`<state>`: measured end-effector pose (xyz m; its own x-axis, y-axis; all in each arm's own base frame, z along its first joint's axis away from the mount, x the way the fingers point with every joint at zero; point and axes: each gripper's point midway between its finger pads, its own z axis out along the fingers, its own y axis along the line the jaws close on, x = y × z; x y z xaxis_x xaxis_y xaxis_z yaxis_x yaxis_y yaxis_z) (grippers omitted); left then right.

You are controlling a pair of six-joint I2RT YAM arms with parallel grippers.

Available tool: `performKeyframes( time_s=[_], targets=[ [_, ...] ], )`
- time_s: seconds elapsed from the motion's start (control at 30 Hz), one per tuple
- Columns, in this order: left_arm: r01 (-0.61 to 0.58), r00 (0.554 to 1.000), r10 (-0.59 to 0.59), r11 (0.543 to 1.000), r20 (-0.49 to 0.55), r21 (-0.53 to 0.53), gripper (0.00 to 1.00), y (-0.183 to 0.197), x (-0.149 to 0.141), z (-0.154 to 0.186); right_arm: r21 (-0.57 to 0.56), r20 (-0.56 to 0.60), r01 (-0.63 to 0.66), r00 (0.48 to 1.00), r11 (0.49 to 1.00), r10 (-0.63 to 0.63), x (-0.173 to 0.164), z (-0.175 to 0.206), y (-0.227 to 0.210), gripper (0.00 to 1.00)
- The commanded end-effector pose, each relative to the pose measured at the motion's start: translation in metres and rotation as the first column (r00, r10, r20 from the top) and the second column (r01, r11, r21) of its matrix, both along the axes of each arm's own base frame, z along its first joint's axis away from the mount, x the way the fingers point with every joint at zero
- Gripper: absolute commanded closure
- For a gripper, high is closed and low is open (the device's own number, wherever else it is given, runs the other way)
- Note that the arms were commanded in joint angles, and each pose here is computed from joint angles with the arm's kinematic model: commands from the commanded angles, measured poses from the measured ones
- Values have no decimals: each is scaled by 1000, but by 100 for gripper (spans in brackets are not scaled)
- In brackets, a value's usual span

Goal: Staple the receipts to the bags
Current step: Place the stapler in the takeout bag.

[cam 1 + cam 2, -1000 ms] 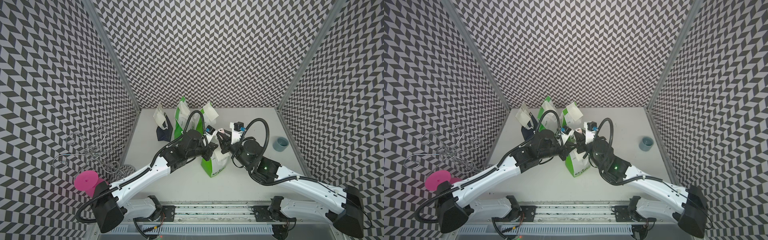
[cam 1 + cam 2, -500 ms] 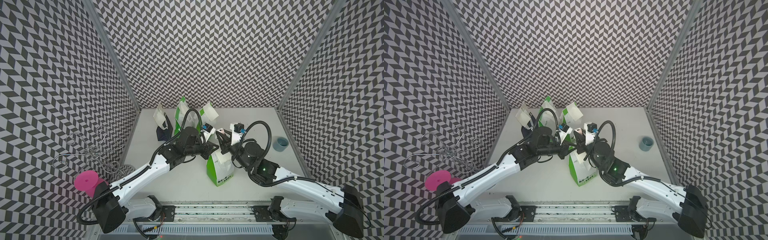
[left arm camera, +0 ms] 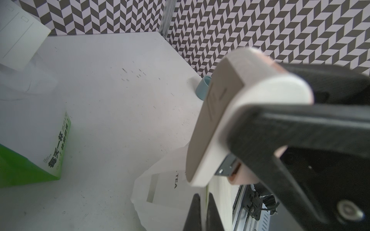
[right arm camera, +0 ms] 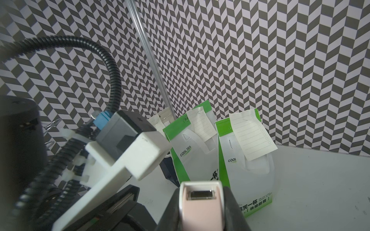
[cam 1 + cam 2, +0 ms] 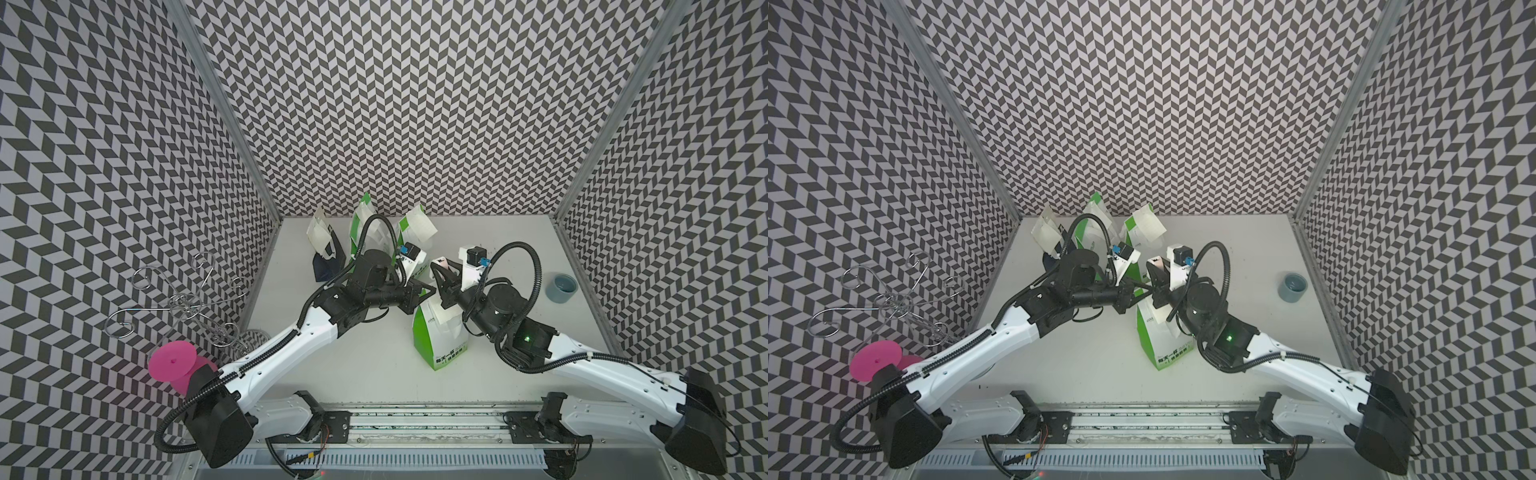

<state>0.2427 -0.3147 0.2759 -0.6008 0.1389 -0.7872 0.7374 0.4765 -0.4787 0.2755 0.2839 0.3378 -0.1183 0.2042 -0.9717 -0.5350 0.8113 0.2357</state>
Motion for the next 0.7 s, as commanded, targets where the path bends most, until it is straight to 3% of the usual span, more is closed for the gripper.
performKeyframes(
  time_s=[0.0, 0.67],
  targets=[
    [11, 999, -9, 999, 41, -47, 100, -2, 1, 20, 36, 36, -14, 999, 999, 13, -3, 13, 2, 86],
    [-4, 993, 11, 998, 122, -61, 100, 3, 8, 32, -22, -2, 4, 1000, 1000, -4, -3, -4, 3, 86]
  ],
)
